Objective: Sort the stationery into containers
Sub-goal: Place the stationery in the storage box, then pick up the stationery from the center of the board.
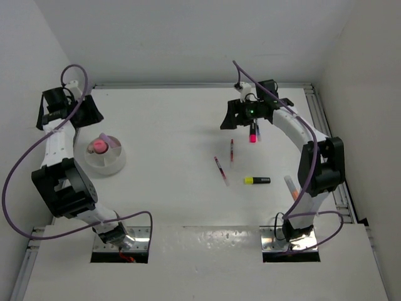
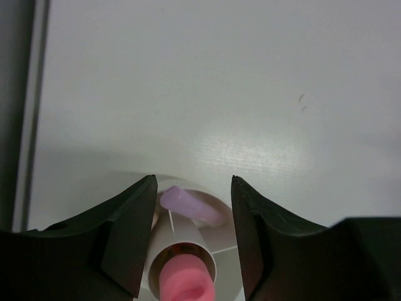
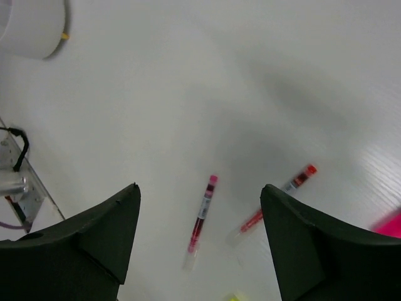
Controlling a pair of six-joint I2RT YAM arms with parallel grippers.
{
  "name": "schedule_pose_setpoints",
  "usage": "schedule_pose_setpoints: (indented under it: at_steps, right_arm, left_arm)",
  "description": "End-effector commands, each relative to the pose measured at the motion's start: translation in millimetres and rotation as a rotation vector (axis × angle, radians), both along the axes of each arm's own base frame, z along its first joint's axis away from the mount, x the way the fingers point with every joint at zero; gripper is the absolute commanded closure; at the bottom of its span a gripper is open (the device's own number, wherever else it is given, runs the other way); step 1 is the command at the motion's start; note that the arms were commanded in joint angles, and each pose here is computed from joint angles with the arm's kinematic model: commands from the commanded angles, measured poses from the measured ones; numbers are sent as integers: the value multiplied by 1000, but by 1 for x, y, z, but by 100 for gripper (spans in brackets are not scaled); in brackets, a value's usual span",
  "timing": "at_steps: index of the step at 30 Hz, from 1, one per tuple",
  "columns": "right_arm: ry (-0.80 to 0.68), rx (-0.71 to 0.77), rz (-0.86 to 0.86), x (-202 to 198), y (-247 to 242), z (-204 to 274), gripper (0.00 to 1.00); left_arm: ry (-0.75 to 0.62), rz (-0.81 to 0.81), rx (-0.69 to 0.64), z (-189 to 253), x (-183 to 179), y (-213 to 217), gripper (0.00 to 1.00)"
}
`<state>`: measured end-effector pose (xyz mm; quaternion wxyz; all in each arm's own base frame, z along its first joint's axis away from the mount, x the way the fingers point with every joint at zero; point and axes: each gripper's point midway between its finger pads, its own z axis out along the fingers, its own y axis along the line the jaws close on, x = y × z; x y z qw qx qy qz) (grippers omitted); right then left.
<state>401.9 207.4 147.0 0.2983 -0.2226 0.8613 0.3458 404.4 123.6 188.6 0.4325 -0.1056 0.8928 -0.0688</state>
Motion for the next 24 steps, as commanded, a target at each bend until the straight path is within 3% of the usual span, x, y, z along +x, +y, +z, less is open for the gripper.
schedule_pose_setpoints:
  at_steps: [1,5,11,13,18,20,24]
  right_arm:
    - [-26,-27,-103,10,-24,13,25]
    - [21,-96,-138,-1,-62,7,35]
    - [103,-267,-160,-42,-124,-11,53]
    - [196,-323,-211,-71,-152,-28,53]
    - [193,-457,-85,-143,-185,-46,52]
    - [82,-499,-4,-146,-185,-45,50]
    - [76,-602,69,-153,-196,-64,48]
  left_arm:
    - [-217,37,104,83,20,16,43]
    - [-301,-55,225,128,35,-1,43]
    - [-264,-243,321,121,40,-68,43]
    - [-282,-282,358,125,37,-82,43]
    - [-272,-372,367,110,35,-115,42]
    - [-267,-394,335,103,37,-123,42]
    - [-266,-442,271,103,43,-139,42]
